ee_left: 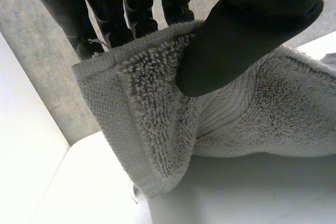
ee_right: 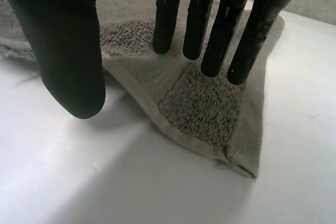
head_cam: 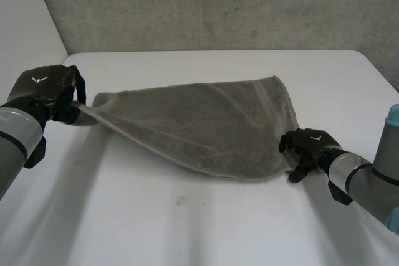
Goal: Fold the towel.
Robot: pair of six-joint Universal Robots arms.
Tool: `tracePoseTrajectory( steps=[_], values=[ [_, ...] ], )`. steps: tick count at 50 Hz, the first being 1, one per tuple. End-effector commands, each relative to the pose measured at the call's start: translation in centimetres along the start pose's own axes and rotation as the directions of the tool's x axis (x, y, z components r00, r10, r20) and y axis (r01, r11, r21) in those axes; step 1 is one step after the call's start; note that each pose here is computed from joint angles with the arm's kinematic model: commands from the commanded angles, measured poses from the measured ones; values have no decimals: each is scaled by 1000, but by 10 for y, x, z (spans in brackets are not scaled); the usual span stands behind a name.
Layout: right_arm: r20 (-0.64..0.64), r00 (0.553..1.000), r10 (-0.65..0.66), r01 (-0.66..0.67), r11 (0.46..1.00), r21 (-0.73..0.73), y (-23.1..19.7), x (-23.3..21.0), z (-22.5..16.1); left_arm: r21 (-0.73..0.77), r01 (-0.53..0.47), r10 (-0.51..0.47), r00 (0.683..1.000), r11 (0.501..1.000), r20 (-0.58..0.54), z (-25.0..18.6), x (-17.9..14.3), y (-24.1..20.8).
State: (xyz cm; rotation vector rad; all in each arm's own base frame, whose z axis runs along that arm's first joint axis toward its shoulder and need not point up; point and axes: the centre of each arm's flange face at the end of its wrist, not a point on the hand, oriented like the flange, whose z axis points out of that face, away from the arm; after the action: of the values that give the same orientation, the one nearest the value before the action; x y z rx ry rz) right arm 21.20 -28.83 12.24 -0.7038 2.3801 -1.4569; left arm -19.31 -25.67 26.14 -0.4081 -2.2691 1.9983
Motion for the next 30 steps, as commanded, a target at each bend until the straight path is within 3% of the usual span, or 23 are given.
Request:
tracePoseTrajectory(
  steps=[1, 12, 15, 17, 18, 20, 23, 25, 26, 28, 30],
  values=[
    [-57, 998, -19, 20, 1000, 10, -1, 5, 11, 2, 0, 0, 1000, 1000, 1, 0, 0, -1],
    [-144, 988, -57, 80, 984, 161, -47, 17, -6, -31, 1, -1, 1000, 1000, 4, -3, 0, 7],
    [-158, 980, -119, 148, 971, 189, -65, 14, -23, -76, -10, 10, 1000, 997, -5, -8, 2, 17],
    [-148, 951, -270, 290, 948, 129, -72, 5, -48, -161, -16, 13, 1000, 987, -18, -21, 4, 30],
    [-148, 951, -271, 291, 948, 128, -72, 5, -48, -162, -16, 13, 1000, 987, -18, -21, 4, 30],
    [-137, 888, -440, 446, 895, 15, -74, 5, -77, -215, -26, 20, 999, 976, -28, -31, 5, 36],
    [-122, 853, -508, 505, 861, -60, -71, 9, -89, -345, -68, 50, 997, 936, -60, -55, 7, 47],
    [-33, 791, -611, 596, 781, -188, -61, 8, -113, -442, -122, 85, 991, 889, -102, -78, 8, 56],
    [-32, 791, -611, 596, 781, -189, -61, 8, -113, -442, -122, 85, 991, 888, -102, -79, 8, 56],
    [38, 734, -678, 665, 708, -236, -63, 1, -140, -462, -144, 100, 988, 875, -118, -87, 8, 57],
    [46, 714, -699, 687, 687, -236, -65, 0, -148, -459, -174, 124, 983, 871, -137, -97, 10, 58]
  ],
)
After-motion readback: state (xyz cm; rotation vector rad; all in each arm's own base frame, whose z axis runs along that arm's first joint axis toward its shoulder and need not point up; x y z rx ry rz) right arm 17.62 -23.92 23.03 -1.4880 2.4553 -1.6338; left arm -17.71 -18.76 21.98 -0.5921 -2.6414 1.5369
